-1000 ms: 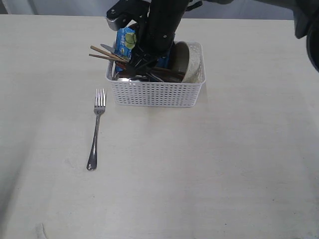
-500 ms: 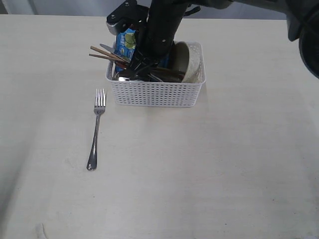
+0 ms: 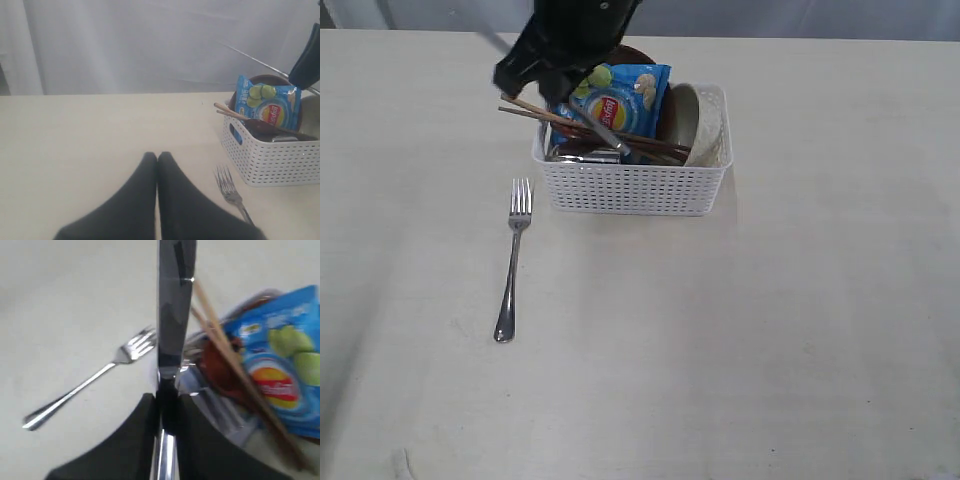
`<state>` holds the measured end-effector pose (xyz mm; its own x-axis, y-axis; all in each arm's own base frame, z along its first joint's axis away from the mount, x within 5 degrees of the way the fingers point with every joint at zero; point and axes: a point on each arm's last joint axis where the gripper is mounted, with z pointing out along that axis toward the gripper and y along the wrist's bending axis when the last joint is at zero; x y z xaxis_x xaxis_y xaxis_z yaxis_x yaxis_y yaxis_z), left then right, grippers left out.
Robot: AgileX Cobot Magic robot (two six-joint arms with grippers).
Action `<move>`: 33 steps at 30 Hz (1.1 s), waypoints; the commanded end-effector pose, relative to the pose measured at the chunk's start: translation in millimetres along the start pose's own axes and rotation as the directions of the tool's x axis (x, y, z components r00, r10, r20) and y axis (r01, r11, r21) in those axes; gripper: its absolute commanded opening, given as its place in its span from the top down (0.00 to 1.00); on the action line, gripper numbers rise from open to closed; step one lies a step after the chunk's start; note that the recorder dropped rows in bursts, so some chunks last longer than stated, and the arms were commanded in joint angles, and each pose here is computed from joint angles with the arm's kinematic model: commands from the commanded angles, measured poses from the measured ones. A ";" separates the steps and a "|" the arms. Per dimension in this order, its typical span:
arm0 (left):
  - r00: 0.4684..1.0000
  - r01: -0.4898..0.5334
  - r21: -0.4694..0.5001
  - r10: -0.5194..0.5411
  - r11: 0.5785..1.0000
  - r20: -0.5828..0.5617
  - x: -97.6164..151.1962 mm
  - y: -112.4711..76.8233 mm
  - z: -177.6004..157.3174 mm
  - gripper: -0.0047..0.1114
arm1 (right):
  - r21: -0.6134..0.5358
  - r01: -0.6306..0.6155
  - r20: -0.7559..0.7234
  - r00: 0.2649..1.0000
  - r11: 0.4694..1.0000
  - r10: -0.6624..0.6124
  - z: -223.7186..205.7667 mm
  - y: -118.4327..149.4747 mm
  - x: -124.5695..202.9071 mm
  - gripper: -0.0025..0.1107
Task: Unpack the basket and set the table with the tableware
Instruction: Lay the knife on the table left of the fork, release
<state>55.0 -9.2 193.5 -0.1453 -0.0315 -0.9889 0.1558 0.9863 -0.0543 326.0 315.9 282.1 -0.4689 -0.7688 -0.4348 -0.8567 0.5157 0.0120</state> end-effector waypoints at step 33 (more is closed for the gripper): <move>1.000 0.003 0.002 -0.003 1.000 0.013 -0.4 -0.1 -0.1 0.96 | 0.168 -0.811 -0.037 0.563 0.560 0.826 152.1 124.5 10.3 0.98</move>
<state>55.0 -9.2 193.5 -0.1453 -0.0315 -0.9889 0.1558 0.9863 -0.0543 245.6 428.4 138.5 -0.9838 -0.0020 -0.1791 -0.0387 0.9787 0.2014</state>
